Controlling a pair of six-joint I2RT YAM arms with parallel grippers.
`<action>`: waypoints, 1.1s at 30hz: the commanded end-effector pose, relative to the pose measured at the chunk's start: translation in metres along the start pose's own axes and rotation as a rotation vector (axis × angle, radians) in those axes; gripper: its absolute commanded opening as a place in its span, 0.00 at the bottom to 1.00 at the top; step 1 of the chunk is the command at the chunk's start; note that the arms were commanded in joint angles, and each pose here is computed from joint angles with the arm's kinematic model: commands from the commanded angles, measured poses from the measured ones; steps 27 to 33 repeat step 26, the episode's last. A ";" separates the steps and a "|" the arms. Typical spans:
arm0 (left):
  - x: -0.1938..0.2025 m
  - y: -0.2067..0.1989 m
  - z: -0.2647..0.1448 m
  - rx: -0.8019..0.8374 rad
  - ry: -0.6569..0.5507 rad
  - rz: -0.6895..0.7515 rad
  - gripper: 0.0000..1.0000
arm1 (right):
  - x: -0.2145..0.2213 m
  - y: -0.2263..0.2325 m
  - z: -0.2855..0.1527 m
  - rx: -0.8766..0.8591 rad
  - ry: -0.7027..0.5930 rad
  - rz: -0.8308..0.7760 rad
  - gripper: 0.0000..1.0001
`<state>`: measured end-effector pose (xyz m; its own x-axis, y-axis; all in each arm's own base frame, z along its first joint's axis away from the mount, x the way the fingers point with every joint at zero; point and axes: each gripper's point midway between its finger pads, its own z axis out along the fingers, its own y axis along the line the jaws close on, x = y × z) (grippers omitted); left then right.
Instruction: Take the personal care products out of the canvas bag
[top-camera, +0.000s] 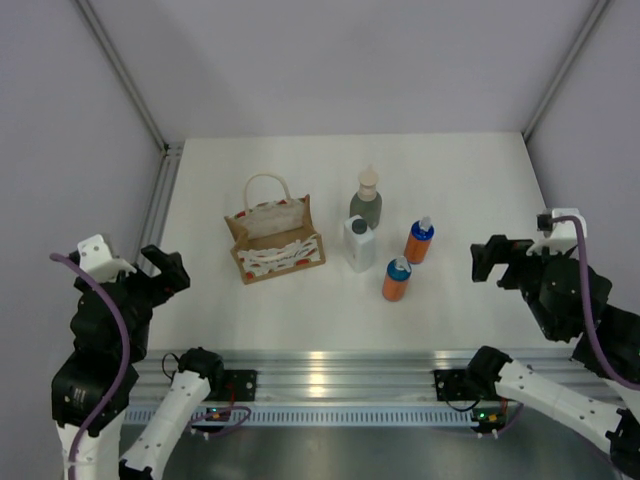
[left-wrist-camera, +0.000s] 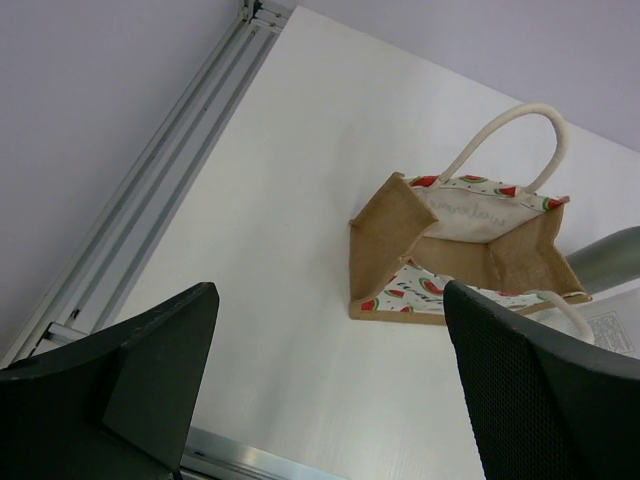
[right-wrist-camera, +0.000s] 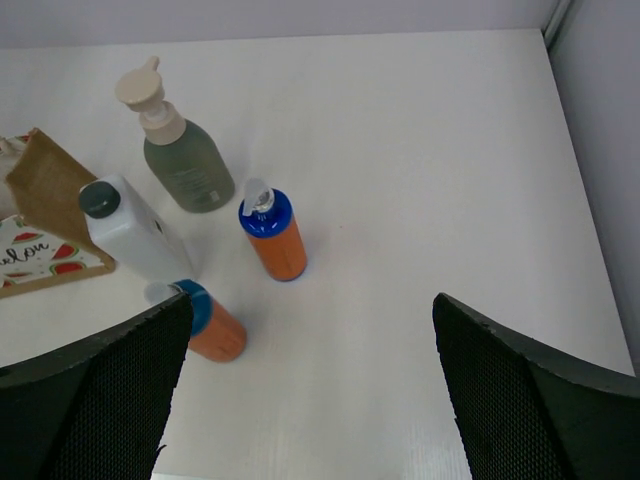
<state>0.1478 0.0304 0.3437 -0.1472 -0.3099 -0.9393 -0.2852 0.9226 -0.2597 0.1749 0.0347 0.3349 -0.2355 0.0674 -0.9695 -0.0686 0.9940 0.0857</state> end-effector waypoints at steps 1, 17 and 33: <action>0.001 0.006 -0.012 0.013 0.003 0.026 0.98 | 0.010 -0.037 -0.022 0.087 0.048 -0.062 0.99; 0.049 -0.014 0.005 0.108 0.133 0.012 0.98 | 0.013 -0.051 -0.024 0.146 0.017 -0.043 1.00; 0.046 -0.012 0.007 0.084 0.128 0.014 0.98 | 0.023 -0.038 -0.009 0.140 0.036 -0.063 0.99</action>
